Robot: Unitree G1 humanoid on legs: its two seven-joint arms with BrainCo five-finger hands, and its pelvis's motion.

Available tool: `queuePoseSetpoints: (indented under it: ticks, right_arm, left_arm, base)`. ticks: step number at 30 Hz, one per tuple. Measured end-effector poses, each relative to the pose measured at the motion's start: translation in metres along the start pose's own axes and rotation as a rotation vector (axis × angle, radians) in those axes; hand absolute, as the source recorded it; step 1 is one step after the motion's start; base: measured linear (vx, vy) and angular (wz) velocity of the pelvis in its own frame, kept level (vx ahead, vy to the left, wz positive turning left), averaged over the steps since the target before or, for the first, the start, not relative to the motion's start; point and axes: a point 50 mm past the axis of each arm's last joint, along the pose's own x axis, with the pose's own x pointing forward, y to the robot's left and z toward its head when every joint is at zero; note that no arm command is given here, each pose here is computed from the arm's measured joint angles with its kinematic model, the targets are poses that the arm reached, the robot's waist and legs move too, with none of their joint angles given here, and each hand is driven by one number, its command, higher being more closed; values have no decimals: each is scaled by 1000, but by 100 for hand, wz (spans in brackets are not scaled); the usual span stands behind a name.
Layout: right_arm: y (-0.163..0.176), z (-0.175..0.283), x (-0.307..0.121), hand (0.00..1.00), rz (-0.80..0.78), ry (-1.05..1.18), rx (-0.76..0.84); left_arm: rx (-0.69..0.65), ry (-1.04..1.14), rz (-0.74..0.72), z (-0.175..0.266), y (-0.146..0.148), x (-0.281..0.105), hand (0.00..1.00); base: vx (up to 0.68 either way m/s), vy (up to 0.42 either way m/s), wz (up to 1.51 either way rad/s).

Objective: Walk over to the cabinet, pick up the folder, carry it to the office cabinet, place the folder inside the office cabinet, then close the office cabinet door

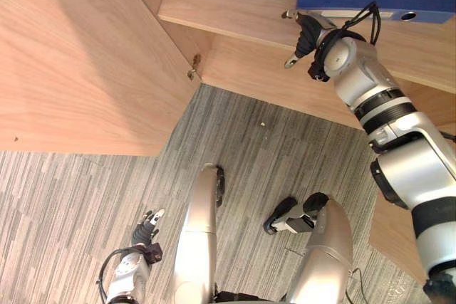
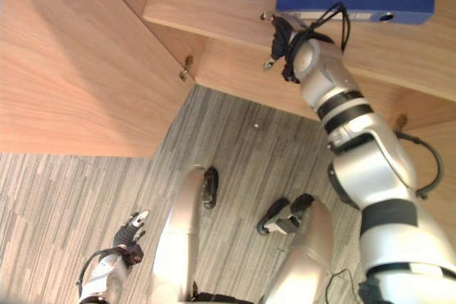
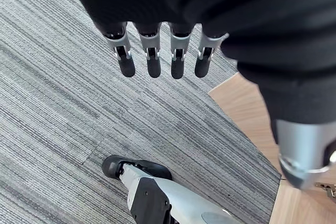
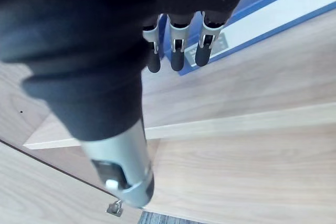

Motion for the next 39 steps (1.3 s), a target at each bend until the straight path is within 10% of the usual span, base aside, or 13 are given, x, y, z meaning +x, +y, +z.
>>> queuePoseSetpoints:
  ticks: [22,39]
  right_arm:
    - [-58,-60,-17,0,-160,200,-43]
    - [83,47,0,0,-4,-46,-9]
  left_arm:
    - [-26,23,65,-7,13,-1,0]
    - [-44,80,131,-15,-7,9,0]
  base:
    - [-1,1,3]
    - [60,-5,-24]
